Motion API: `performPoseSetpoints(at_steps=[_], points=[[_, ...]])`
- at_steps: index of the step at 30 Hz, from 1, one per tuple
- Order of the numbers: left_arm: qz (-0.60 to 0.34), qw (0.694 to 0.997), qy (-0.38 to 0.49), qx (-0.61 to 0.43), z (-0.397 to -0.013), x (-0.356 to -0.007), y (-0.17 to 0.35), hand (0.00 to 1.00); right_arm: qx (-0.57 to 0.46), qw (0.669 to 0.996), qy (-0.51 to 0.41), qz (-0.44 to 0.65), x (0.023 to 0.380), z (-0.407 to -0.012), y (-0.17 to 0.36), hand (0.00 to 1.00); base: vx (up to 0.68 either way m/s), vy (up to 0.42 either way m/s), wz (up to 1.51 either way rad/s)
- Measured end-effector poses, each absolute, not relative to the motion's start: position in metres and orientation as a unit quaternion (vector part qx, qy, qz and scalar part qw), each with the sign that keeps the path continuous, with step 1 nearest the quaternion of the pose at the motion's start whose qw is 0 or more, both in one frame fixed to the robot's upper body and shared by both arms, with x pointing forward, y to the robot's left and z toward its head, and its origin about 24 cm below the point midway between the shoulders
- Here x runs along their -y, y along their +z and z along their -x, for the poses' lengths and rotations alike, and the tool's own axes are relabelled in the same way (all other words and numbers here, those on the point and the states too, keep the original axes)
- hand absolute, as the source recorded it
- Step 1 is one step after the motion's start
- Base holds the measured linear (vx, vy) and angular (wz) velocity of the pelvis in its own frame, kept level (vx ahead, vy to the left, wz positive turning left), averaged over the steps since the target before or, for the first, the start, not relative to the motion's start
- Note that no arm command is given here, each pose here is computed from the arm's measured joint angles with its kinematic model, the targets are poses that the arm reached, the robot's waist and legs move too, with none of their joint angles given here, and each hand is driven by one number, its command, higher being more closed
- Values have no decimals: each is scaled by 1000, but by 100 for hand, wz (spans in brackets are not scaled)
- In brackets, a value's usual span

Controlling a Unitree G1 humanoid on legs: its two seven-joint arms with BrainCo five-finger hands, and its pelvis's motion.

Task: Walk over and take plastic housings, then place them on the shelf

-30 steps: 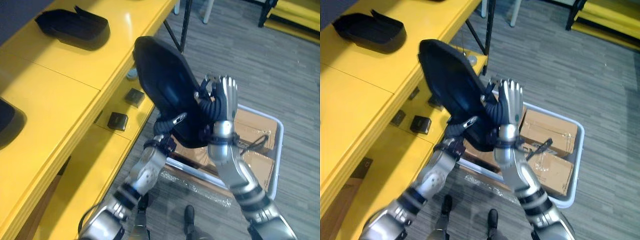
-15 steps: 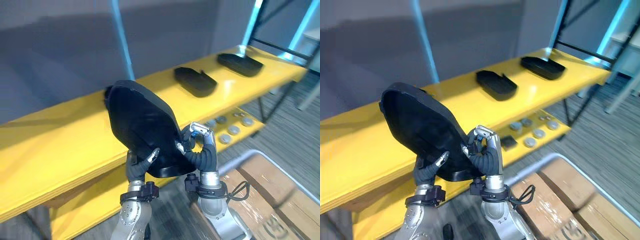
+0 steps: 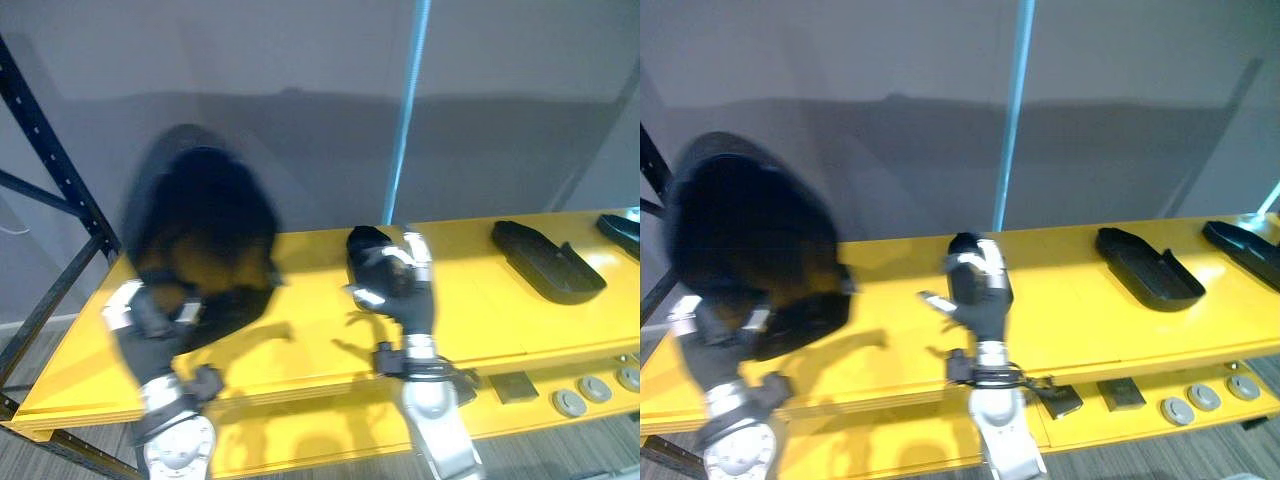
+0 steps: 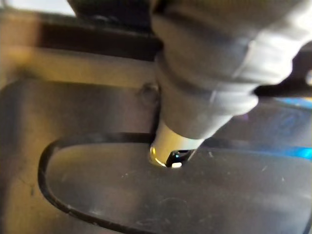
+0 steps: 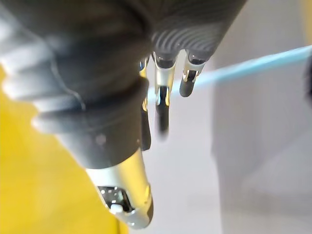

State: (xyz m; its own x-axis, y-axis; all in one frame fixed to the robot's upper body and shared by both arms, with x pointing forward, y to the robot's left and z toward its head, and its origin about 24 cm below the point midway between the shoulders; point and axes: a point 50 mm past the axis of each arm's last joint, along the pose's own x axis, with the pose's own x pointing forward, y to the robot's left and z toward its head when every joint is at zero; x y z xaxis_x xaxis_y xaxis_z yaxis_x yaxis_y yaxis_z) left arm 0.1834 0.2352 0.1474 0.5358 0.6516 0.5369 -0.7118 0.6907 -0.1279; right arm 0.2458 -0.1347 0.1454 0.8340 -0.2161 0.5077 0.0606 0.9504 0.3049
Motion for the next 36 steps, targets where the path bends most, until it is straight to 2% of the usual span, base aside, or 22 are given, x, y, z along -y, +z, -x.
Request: performPoseSetpoints(at_steps=[1,3,7,13,17,22,26,29,31,36], points=[[-64,873,403,269,-180,-241,143,100,269,945,-95,-157,154,-241,139,0,74,-18,84],[-67,877,401,256,-181,-241,137,100,269,938,-96,-197,170,-233,135,0,61,-54,76],[-50,889,393,230,-182,-237,126,100,289,914,-64,-277,178,-221,137,0,64,-114,40],[20,897,392,202,-192,-250,113,100,307,901,-52,-302,186,-216,141,0,50,-66,2],[105,915,357,156,-225,-257,92,100,293,909,-51,-292,193,-214,137,0,47,63,23],[143,931,306,138,-242,-261,88,100,252,921,-75,-286,199,-203,117,0,108,279,-6],[144,955,226,125,-258,-255,93,100,166,935,-119,-289,195,-198,81,0,68,444,-8],[143,962,192,133,-261,-264,102,100,144,955,-117,-230,192,-197,78,0,-21,263,-69],[139,971,156,114,-279,-266,105,100,128,968,-125,-174,194,-193,74,0,-100,114,-31],[163,976,101,98,-296,-262,116,100,128,975,-126,-130,197,-191,76,0,-100,-101,-5]])
